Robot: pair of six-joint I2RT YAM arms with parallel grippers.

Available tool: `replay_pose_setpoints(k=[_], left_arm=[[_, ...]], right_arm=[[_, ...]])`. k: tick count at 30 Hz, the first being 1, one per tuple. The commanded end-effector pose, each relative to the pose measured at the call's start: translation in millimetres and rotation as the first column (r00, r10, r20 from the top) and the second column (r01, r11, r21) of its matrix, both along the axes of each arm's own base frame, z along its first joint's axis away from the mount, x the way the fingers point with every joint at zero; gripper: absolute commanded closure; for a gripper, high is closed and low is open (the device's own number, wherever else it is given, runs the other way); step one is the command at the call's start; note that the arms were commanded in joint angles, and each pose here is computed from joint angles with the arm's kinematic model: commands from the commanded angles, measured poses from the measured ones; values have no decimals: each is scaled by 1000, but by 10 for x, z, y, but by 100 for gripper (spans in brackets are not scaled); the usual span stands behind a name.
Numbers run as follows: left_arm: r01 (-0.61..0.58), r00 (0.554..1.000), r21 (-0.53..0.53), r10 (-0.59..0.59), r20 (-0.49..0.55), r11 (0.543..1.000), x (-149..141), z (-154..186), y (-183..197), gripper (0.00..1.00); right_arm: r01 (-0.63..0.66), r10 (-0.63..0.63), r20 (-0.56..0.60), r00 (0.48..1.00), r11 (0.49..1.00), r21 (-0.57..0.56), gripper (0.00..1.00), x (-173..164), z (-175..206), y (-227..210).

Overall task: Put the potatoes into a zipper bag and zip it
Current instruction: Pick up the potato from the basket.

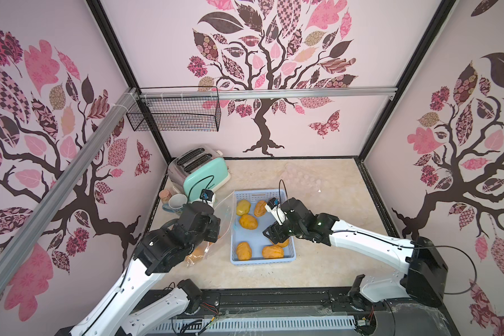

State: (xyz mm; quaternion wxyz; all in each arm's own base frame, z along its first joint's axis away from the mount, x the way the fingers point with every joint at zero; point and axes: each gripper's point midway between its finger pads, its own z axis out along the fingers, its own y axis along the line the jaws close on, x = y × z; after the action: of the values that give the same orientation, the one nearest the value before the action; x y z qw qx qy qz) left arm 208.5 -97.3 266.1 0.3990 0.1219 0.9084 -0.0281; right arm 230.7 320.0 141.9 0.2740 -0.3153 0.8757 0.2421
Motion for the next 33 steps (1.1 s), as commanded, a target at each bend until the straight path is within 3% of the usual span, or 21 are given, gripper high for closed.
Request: replay_pose_setpoints(k=[1, 10, 19, 27, 33], left_arm=[[40, 999, -88, -40, 3, 995, 33, -155, -191, 100], [74, 997, -164, -71, 25, 984, -11, -358, -277, 100], [67, 997, -173, -58, 59, 983, -45, -410, -207, 100], [74, 997, -170, -67, 46, 983, -56, -458, -221, 100], [80, 996, -165, -75, 40, 983, -51, -481, -238, 100]], right_arm=[[-56, 57, 34, 998, 997, -48, 22, 106, -76, 135], [-230, 238, 109, 965, 970, -84, 10, 358, -356, 616], [-262, 288, 152, 945, 950, -173, 7, 719, -581, 887], [-273, 296, 94, 951, 941, -198, 10, 775, -877, 969], [-261, 276, 66, 959, 950, -173, 22, 716, -941, 946]])
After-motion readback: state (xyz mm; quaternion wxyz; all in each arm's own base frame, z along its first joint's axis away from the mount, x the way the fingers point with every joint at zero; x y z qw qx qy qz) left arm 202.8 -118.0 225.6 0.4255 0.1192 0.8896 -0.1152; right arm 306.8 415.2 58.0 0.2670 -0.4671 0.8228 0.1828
